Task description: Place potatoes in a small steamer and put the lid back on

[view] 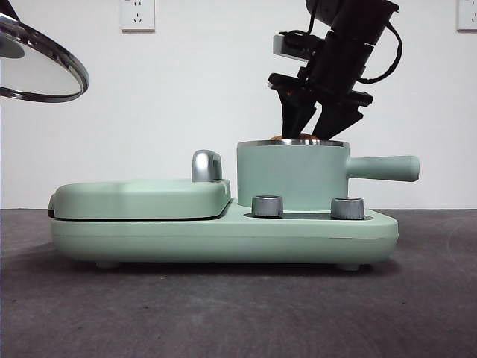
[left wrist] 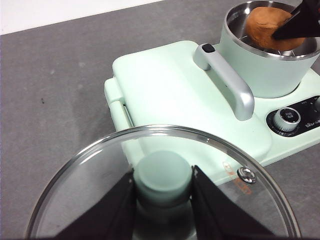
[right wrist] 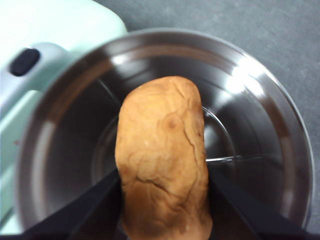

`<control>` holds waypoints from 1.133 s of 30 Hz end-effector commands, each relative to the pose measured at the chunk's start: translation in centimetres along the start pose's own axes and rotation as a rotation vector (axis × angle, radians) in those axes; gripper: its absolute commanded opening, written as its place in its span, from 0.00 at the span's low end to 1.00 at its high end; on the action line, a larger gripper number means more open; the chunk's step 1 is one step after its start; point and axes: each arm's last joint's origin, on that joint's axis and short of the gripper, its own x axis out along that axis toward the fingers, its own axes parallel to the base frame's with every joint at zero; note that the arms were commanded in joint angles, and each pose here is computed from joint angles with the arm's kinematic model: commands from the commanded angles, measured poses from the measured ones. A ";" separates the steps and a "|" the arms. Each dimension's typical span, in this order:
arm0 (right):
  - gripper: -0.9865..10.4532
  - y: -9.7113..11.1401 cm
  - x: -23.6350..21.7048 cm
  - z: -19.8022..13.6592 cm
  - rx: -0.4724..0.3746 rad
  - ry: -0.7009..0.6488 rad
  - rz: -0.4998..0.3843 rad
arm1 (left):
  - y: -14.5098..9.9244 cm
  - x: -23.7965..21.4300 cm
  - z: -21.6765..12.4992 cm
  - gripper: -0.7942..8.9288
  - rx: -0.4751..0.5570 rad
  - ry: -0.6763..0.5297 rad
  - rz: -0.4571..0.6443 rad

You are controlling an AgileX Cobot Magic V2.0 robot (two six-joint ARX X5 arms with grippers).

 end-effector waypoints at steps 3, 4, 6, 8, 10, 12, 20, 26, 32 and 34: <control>0.27 0.0 1.5 0.2 -0.014 0.014 0.006 | 0.0 -0.3 0.6 0.09 -0.011 -0.040 -0.002; 0.27 0.0 1.8 0.1 -0.013 0.021 0.007 | 0.0 -0.3 0.6 0.09 -0.011 -0.040 -0.002; 0.28 -0.1 1.9 0.1 -0.013 0.023 0.007 | 0.0 -0.3 0.6 0.09 -0.011 -0.040 -0.002; 0.34 0.0 1.8 0.1 -0.013 0.021 0.006 | 0.0 -0.3 0.6 0.09 -0.011 -0.040 -0.002; 0.39 0.0 1.6 0.2 -0.013 0.014 0.006 | 0.0 -0.3 0.6 0.09 -0.011 -0.039 -0.002; 0.40 0.1 0.4 0.6 -0.014 -0.010 0.005 | 0.0 -0.3 0.6 0.09 -0.011 -0.037 -0.002; 0.40 1.5 -10.5 1.1 0.018 -0.176 -0.002 | 0.0 -0.3 0.5 0.09 -0.010 -0.033 -0.002; 0.40 1.6 -15.1 -5.6 0.031 -0.248 -0.038 | 0.0 -0.3 0.6 0.09 -0.010 -0.038 -0.003; 0.40 1.8 -16.3 -12.5 0.083 -0.298 -0.074 | -0.2 -0.1 0.6 0.09 -0.005 -0.035 -0.044; 0.40 1.9 -16.7 -14.6 0.099 -0.306 -0.105 | -0.3 0.1 0.7 0.09 -0.004 -0.029 -0.068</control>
